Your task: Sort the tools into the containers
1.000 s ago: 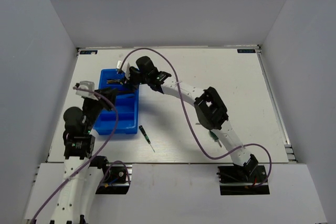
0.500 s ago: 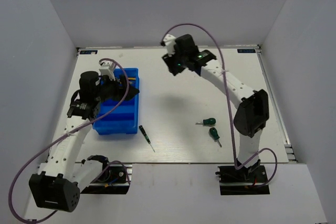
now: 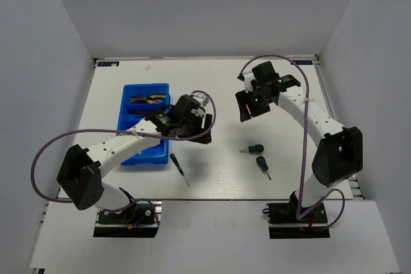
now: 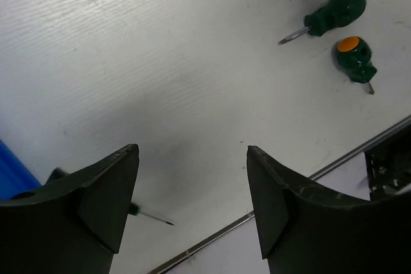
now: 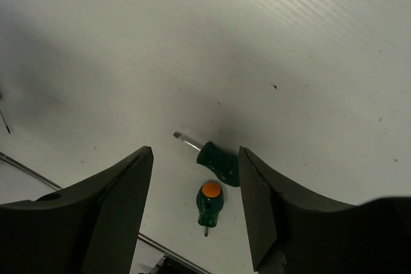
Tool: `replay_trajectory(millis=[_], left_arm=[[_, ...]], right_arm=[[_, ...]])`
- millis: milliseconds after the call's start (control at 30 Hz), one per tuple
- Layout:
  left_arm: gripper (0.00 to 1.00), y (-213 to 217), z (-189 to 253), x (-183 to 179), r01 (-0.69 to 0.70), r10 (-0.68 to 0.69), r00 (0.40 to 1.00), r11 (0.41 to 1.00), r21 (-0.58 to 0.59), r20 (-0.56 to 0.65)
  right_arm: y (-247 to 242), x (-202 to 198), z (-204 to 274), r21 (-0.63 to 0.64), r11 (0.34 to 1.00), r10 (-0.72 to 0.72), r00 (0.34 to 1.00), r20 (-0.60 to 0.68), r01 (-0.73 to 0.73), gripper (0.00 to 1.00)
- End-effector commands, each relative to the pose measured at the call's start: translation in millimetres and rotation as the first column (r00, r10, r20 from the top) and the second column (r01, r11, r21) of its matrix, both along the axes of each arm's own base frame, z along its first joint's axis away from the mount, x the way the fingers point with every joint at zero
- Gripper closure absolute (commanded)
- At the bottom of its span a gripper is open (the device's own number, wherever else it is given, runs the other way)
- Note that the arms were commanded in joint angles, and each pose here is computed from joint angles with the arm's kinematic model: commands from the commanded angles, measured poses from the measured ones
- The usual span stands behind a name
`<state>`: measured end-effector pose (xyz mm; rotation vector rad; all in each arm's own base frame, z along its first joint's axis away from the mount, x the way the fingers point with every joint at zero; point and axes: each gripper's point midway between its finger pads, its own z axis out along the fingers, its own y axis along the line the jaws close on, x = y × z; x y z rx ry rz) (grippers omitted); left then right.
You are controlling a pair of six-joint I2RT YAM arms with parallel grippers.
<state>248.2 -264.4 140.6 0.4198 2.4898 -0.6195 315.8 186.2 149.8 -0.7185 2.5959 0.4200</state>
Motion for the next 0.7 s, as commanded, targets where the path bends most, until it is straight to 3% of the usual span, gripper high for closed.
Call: replay_trajectory(millis=[0,133,200,333,400,500,533,667], left_arm=[[0.22,4,6,-7,-0.155,0.147,0.987,0.978,0.139,0.069],[0.14,14,-10,-36,-0.319,0.319,0.948,0.936,0.151,0.026],[0.13,30,-21,-43,-0.399,0.399,0.916,0.892,0.21,0.048],[0.14,51,-37,-57,-0.544,0.552,0.829,0.762,0.352,0.087],[0.17,53,-49,-59,-0.548,0.566,0.818,0.712,0.44,0.102],[0.3,44,-61,-63,-0.574,0.593,0.798,0.696,0.432,0.106],[0.3,38,-64,-65,-0.585,0.602,0.792,0.701,0.408,0.1],[0.34,38,-78,-78,-0.699,0.719,0.689,0.626,0.345,0.09]], right_arm=[[-12,-21,-3,0.006,0.999,-0.052,0.998,-0.046,0.052,0.38],[-29,-30,-11,0.018,0.996,-0.09,0.996,-0.01,0.09,0.38],[-31,-33,-18,0.044,0.992,-0.115,0.993,-0.031,0.117,0.38],[-36,-33,-22,0.068,0.988,-0.136,0.99,-0.046,0.139,0.38],[-36,-33,-23,0.09,0.985,-0.144,0.988,-0.062,0.15,0.38],[-35,-33,-22,0.118,0.98,-0.149,0.986,-0.077,0.158,0.38],[-34,-34,-22,0.128,0.979,-0.148,0.986,-0.08,0.157,0.38],[-39,-35,-21,0.148,0.974,-0.162,0.984,-0.068,0.171,0.38]])
